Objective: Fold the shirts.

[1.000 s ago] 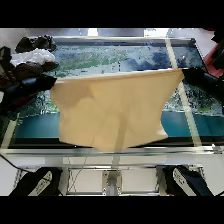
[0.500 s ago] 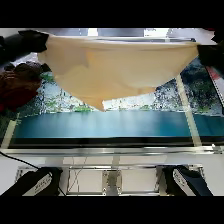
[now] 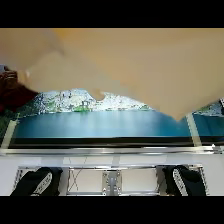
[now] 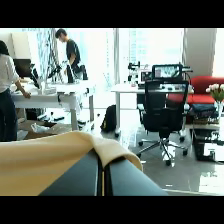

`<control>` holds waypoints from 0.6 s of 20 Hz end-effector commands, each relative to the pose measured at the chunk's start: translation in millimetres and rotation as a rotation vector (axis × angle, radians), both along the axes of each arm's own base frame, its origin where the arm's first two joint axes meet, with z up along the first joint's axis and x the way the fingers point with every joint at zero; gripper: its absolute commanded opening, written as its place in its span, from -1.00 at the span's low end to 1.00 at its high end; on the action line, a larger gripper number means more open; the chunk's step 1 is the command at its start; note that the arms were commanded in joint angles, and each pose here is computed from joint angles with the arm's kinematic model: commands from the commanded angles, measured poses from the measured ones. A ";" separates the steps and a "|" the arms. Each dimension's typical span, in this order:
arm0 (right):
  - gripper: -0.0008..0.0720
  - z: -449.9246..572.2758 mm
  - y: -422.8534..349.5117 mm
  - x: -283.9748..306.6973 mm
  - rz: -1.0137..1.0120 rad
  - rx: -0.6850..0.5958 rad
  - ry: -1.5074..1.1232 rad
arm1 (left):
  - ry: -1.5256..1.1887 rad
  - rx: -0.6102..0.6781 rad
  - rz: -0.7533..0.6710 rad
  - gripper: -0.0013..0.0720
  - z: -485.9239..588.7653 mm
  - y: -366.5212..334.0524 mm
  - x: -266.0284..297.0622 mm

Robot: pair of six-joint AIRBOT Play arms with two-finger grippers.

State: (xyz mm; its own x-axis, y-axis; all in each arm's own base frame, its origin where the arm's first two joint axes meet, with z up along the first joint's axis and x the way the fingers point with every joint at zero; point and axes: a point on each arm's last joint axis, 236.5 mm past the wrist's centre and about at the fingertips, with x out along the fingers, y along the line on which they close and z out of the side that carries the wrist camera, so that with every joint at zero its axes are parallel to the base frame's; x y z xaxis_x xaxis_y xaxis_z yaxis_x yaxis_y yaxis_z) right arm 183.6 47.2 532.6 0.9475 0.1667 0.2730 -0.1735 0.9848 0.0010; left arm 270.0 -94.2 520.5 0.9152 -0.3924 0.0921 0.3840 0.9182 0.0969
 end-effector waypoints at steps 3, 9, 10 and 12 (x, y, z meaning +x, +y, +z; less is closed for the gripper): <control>-0.88 -39.4 2.7 14.9 0.022 0.022 0.197 | 0.222 0.060 0.041 -0.94 -48.0 9.2 4.4; -0.88 -262.2 -18.5 149.8 0.049 0.128 0.774 | 0.781 0.057 0.035 -0.94 -269.4 5.9 136.1; -0.88 -296.7 -24.9 167.3 0.033 0.142 0.816 | 0.834 0.055 0.053 -0.94 -309.0 8.9 155.1; -0.88 -360.8 -41.5 203.6 -0.021 0.190 0.861 | 0.885 0.046 0.104 -0.94 -379.7 17.6 195.2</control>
State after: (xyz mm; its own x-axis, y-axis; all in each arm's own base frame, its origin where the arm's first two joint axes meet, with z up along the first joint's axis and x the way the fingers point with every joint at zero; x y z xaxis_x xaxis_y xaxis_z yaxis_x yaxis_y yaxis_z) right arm 348.5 23.1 263.7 0.8797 0.2095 -0.4268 -0.1030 0.9603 0.2591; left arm 422.0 -86.7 237.6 0.7239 -0.3386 -0.6011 0.3193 0.9368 -0.1431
